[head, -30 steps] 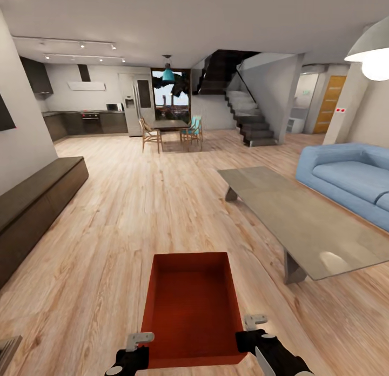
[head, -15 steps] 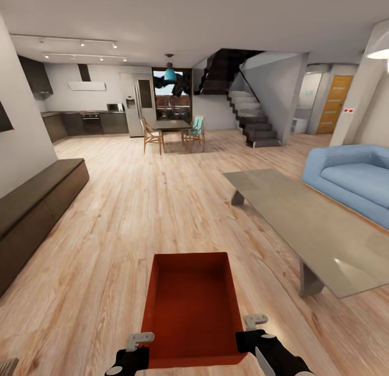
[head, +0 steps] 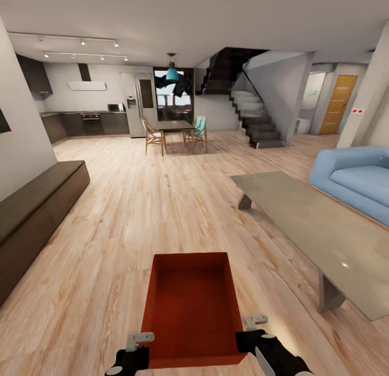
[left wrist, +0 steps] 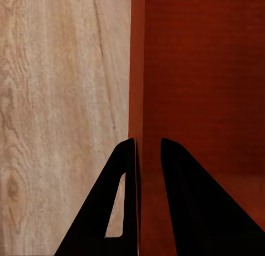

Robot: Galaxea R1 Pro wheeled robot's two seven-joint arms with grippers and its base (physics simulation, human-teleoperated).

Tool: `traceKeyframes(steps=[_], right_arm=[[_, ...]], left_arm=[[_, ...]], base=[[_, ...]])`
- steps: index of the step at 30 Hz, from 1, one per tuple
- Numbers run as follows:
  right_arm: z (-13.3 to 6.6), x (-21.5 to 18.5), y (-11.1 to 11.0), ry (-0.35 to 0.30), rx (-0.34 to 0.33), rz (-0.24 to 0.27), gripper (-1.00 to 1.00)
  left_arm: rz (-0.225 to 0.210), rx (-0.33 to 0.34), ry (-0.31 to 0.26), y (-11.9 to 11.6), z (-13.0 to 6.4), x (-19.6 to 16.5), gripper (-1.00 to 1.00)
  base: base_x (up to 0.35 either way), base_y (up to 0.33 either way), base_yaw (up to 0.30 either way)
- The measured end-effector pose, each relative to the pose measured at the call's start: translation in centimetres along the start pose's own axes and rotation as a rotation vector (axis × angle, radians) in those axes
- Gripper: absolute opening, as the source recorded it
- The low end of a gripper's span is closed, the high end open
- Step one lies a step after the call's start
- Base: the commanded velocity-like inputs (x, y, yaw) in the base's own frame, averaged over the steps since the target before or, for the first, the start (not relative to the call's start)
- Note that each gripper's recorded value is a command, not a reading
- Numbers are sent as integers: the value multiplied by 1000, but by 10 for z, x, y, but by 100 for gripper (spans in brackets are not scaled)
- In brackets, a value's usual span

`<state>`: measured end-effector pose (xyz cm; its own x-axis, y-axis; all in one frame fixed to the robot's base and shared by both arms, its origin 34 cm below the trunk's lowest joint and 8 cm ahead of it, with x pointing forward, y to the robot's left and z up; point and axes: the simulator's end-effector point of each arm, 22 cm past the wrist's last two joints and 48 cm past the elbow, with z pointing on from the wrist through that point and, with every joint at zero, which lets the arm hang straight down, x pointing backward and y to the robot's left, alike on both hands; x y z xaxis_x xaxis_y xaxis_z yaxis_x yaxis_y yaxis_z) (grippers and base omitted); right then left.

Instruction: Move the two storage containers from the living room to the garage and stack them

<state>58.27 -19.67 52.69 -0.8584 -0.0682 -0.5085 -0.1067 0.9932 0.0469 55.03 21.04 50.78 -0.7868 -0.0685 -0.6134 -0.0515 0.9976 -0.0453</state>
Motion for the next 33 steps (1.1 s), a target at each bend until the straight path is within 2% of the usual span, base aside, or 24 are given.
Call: traceKeyframes(steps=[33], right_arm=[[0, 0, 0, 0, 0, -1, -100]], left_arm=[[0, 0, 0, 0, 0, 0, -100]], base=[[278, 204, 0]])
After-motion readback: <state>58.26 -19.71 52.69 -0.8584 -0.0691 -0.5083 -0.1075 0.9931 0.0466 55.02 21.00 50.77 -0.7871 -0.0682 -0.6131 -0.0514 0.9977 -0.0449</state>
